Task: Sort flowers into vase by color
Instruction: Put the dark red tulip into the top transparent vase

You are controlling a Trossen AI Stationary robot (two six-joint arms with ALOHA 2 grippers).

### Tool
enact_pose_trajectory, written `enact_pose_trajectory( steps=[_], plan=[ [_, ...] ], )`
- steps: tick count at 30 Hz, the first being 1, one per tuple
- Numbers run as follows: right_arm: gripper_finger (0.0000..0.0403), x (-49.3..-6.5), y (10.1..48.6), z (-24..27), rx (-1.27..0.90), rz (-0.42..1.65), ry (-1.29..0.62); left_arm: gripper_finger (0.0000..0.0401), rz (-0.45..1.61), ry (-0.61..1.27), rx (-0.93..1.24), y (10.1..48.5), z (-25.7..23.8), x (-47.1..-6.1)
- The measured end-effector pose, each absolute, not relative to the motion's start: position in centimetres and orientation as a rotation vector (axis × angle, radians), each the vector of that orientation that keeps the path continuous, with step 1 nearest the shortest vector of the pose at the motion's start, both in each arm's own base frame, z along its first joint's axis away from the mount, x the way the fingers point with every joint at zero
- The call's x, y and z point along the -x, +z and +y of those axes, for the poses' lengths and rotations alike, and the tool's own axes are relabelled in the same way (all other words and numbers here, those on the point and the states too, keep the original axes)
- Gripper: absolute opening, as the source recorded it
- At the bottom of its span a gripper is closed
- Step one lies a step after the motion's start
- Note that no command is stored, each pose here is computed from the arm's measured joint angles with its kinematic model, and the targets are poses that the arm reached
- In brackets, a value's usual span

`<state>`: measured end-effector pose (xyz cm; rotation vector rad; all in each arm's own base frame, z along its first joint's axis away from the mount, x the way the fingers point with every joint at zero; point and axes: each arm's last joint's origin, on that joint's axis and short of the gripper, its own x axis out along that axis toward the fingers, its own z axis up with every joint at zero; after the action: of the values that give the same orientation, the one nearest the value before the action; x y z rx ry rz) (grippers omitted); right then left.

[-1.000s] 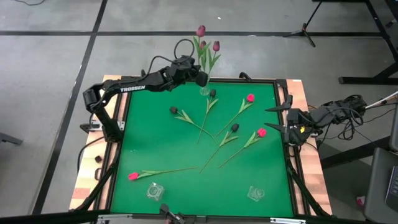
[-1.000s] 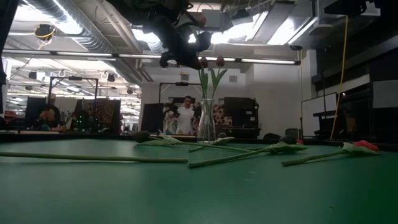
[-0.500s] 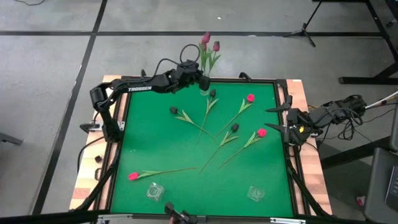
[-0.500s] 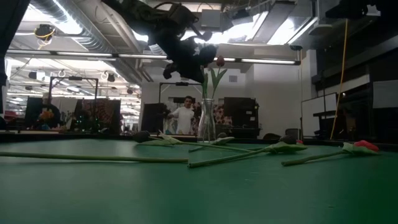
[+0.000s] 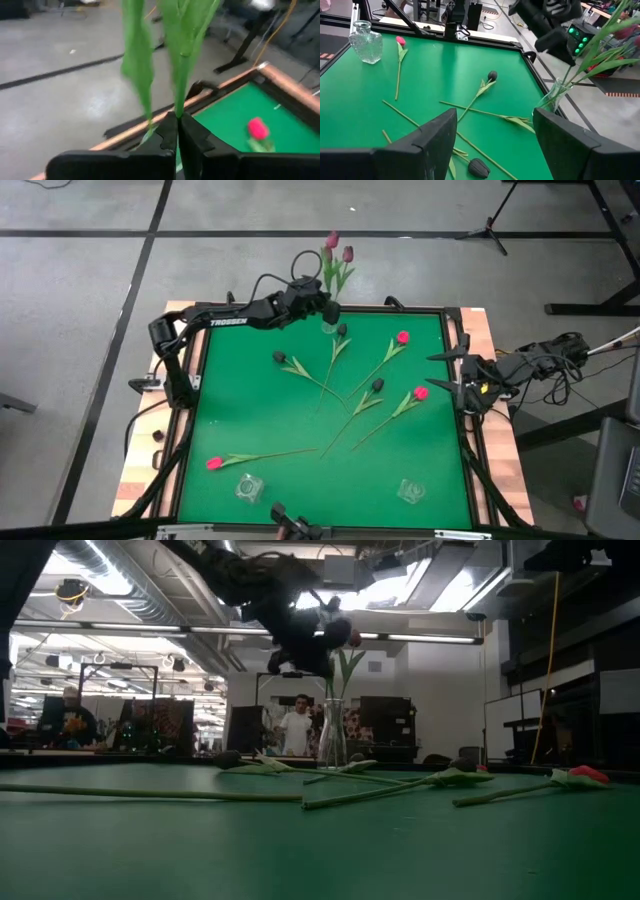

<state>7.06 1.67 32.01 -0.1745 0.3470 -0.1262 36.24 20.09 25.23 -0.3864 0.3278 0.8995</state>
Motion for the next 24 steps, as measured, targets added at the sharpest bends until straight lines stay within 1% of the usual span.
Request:
enact_pose_trajectory(
  steps=[2, 18, 24],
  plan=[
    [0.0262, -7.1, 32.0, 1.7, 0.17, 0.346, -0.126, 0.0, 0.346, 0.906, 0.386, 24.7, 20.1, -36.3],
    [0.0262, -7.0, 31.8, 1.7, 0.174, 0.363, -0.117, 0.0, 0.356, 0.877, 0.403, 24.7, 20.0, -36.4],
    [0.0262, -7.0, 31.9, 1.7, 0.17, 0.36, -0.118, 0.0, 0.388, 0.888, 0.397, 23.6, 20.0, -36.8]
  ],
)
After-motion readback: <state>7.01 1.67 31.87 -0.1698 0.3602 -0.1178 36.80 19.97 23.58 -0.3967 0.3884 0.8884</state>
